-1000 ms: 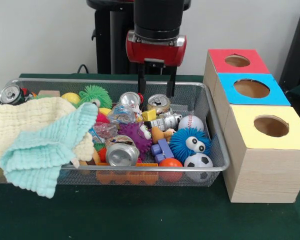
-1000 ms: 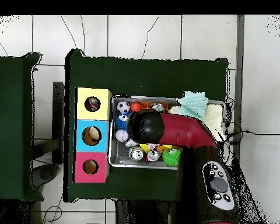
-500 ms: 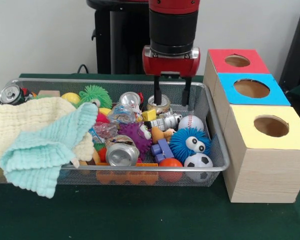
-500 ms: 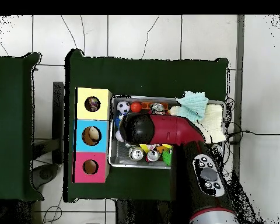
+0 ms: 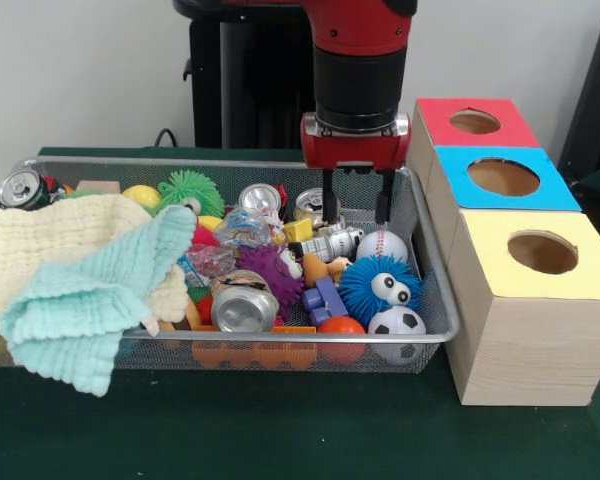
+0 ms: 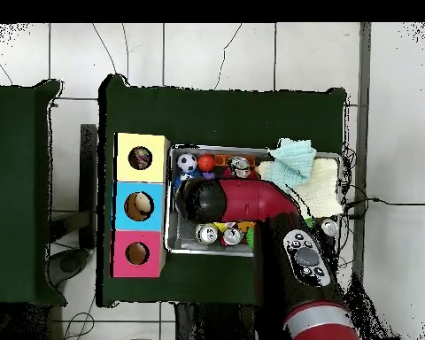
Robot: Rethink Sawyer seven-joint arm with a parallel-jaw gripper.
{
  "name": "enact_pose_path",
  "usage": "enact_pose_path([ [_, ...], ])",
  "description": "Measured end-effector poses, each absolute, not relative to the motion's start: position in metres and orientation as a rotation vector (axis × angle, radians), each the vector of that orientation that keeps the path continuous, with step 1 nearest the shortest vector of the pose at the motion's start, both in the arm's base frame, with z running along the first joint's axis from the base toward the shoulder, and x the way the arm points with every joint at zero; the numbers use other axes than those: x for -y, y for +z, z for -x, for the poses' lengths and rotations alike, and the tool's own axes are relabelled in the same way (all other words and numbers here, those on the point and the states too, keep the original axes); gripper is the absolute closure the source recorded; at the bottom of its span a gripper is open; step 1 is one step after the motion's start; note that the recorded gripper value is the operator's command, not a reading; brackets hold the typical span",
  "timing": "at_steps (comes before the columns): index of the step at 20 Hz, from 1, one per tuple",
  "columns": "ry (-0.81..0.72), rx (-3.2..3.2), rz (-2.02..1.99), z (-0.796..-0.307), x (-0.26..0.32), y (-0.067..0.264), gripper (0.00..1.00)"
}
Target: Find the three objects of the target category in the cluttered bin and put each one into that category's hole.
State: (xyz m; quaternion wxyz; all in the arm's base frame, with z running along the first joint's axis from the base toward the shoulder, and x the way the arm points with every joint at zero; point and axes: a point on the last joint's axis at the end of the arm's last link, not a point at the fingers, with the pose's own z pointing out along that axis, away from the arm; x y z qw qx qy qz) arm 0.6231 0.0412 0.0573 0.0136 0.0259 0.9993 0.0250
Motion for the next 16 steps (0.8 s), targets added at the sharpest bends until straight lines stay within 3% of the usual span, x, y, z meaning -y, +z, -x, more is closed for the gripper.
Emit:
enact_pose_path([
  [16,0.122,-3.09,-0.031,-0.606,-0.055,0.017,0.0],
])
